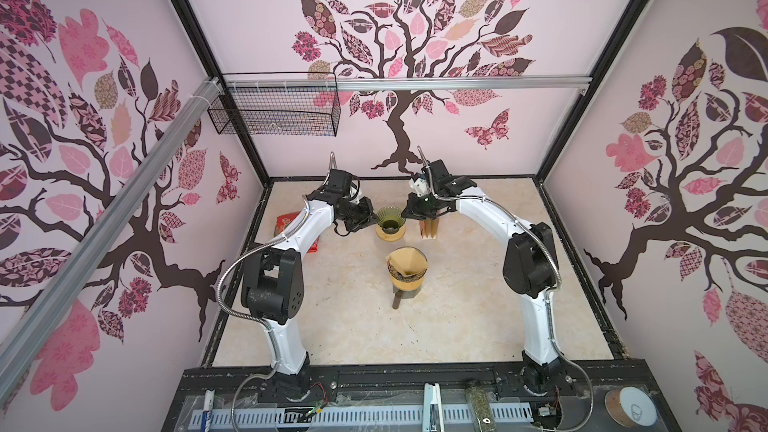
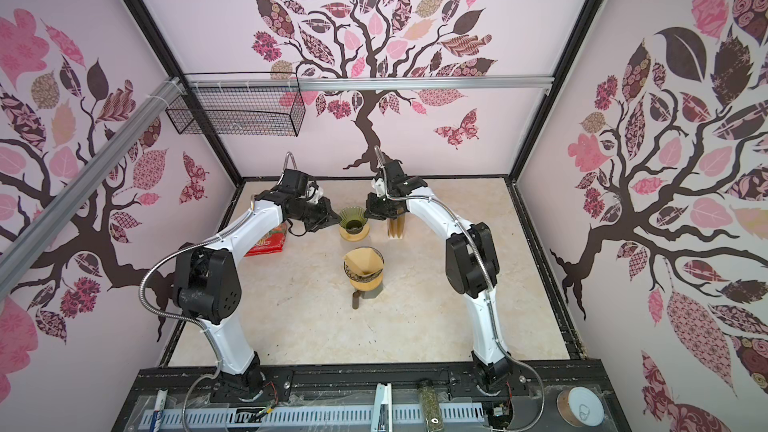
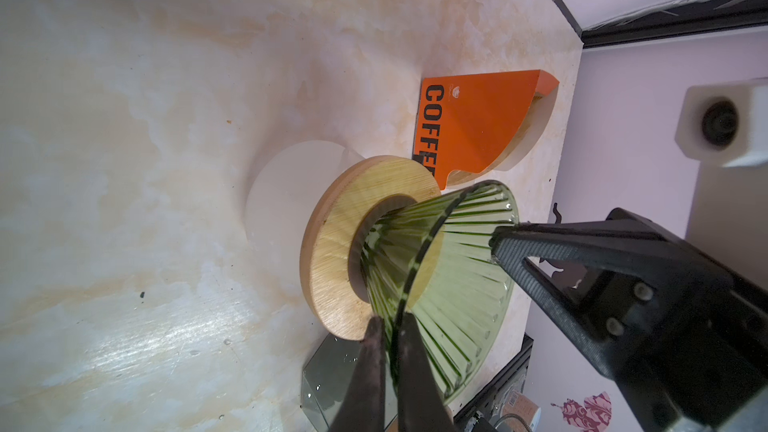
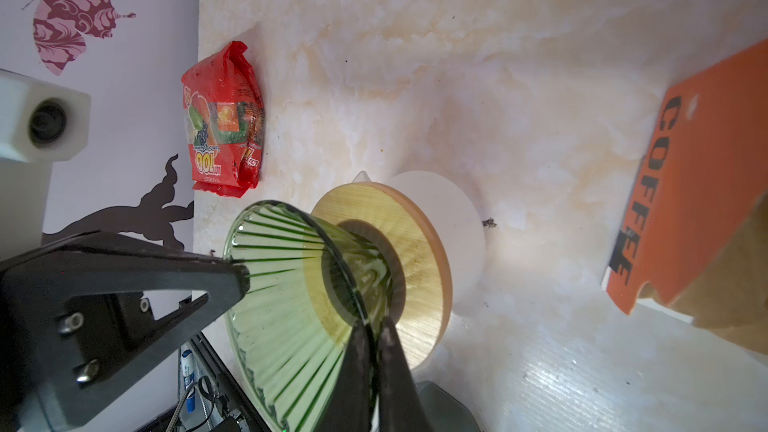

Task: Place the coffee filter in the dripper
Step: 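Hold the green dripper with both grippers and seat it in the lid ring, then move the open right gripper to the orange box while the left gripper withdraws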

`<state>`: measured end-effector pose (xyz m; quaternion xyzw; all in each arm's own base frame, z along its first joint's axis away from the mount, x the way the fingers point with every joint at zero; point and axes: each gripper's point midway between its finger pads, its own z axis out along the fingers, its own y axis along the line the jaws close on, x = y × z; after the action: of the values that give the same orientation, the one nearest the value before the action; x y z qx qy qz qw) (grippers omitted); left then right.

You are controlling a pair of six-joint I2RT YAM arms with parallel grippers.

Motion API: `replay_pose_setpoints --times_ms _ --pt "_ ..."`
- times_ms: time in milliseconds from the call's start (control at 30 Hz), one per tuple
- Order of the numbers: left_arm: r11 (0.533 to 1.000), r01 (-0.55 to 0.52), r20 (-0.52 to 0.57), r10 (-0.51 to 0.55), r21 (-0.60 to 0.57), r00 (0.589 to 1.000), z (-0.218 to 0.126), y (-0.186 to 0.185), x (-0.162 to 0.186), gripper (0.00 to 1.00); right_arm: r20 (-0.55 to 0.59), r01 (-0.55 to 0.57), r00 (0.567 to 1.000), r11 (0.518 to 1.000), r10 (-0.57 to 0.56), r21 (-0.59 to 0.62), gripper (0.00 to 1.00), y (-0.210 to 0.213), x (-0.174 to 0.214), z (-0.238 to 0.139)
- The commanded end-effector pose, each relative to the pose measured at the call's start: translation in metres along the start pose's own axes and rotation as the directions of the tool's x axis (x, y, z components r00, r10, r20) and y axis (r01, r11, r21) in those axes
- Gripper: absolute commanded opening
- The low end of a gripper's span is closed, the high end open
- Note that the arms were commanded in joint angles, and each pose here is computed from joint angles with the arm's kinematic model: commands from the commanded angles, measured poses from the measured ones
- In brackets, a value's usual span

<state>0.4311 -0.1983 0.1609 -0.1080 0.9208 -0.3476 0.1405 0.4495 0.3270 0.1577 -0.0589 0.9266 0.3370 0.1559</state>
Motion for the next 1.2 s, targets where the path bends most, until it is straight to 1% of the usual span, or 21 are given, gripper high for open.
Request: replay_pose_setpoints --times_ms 0,133,367,667,867,1033,1167 --pt "1.000 0.013 -0.022 -0.013 0.000 1.000 -0.001 0.003 0.008 0.08 -0.086 -0.016 0.996 1.000 0.017 0.012 0.00 -0.002 0.022 0.020" --pt "1.000 0.000 -0.026 0.000 0.022 1.000 -0.001 -0.005 0.011 0.08 -0.068 -0.012 0.998 0.999 0.014 0.031 0.00 -0.004 0.018 0.012" --pt "1.000 -0.005 -0.042 0.006 0.030 0.999 0.006 -0.010 0.014 0.08 -0.041 -0.044 0.998 0.998 0.046 0.047 0.00 -0.018 0.011 0.000" --pt "0.998 -0.017 -0.024 0.018 0.059 1.000 -0.003 -0.024 0.005 0.09 -0.010 -0.030 0.999 0.999 0.031 0.037 0.00 -0.008 0.002 -0.011" --pt "0.998 -0.001 -0.010 0.001 0.065 1.000 -0.012 -0.020 0.000 0.10 0.006 -0.030 1.000 0.999 0.030 0.027 0.05 -0.002 -0.005 -0.016" --pt "0.997 -0.002 -0.003 0.003 0.073 1.000 -0.018 -0.022 -0.001 0.13 0.011 -0.036 0.999 0.999 0.036 0.016 0.07 0.003 -0.010 -0.017" --pt "0.997 -0.009 0.001 0.009 0.074 1.000 -0.020 -0.023 0.000 0.18 0.015 -0.035 0.999 0.999 0.035 0.007 0.11 0.008 -0.014 -0.018"
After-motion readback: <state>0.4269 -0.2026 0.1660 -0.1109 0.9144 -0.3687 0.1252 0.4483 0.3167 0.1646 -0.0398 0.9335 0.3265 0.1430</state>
